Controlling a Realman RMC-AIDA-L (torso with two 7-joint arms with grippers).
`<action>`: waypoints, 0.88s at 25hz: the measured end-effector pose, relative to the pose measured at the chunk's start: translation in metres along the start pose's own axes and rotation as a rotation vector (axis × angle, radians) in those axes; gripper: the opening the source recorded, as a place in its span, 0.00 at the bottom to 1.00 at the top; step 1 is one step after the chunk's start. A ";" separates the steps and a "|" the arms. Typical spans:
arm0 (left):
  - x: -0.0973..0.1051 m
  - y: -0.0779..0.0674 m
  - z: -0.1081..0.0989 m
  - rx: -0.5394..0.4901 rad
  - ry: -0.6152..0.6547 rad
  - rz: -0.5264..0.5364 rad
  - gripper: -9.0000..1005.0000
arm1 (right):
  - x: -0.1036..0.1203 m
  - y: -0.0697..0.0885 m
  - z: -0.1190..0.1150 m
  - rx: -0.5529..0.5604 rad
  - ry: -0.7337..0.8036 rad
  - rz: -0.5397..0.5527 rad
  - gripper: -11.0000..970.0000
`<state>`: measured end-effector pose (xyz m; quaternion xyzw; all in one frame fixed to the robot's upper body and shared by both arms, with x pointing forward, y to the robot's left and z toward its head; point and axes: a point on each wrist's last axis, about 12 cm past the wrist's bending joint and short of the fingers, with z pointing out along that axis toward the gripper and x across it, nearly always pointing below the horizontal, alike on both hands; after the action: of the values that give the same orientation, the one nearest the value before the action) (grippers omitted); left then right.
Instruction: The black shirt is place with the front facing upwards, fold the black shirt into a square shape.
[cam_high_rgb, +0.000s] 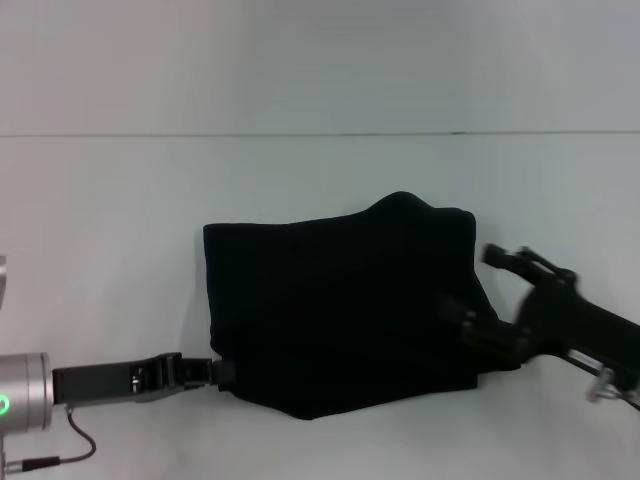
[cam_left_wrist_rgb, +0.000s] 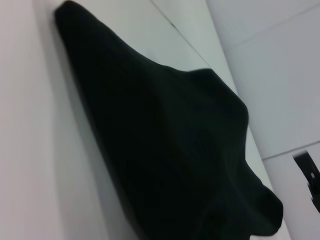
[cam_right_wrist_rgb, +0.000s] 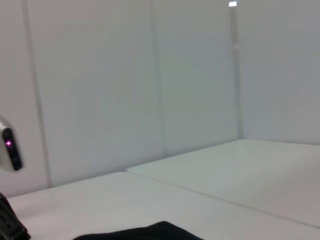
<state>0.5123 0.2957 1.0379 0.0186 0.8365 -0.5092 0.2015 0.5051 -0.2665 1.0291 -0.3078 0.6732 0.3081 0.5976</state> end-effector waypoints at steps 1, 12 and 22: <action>0.002 0.000 0.000 0.003 0.002 0.011 0.06 | -0.002 0.000 0.011 -0.021 0.008 -0.002 0.94; 0.020 0.010 -0.007 -0.037 0.052 0.012 0.06 | -0.003 0.001 0.083 -0.090 0.219 -0.063 0.94; 0.021 0.010 -0.003 -0.061 0.104 0.007 0.06 | 0.000 -0.005 0.081 -0.042 0.238 -0.035 0.94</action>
<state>0.4946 0.2999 1.0232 0.0418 0.8609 -0.4811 0.1602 0.5584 -0.2062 1.0213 -0.3664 0.7274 0.2731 0.5119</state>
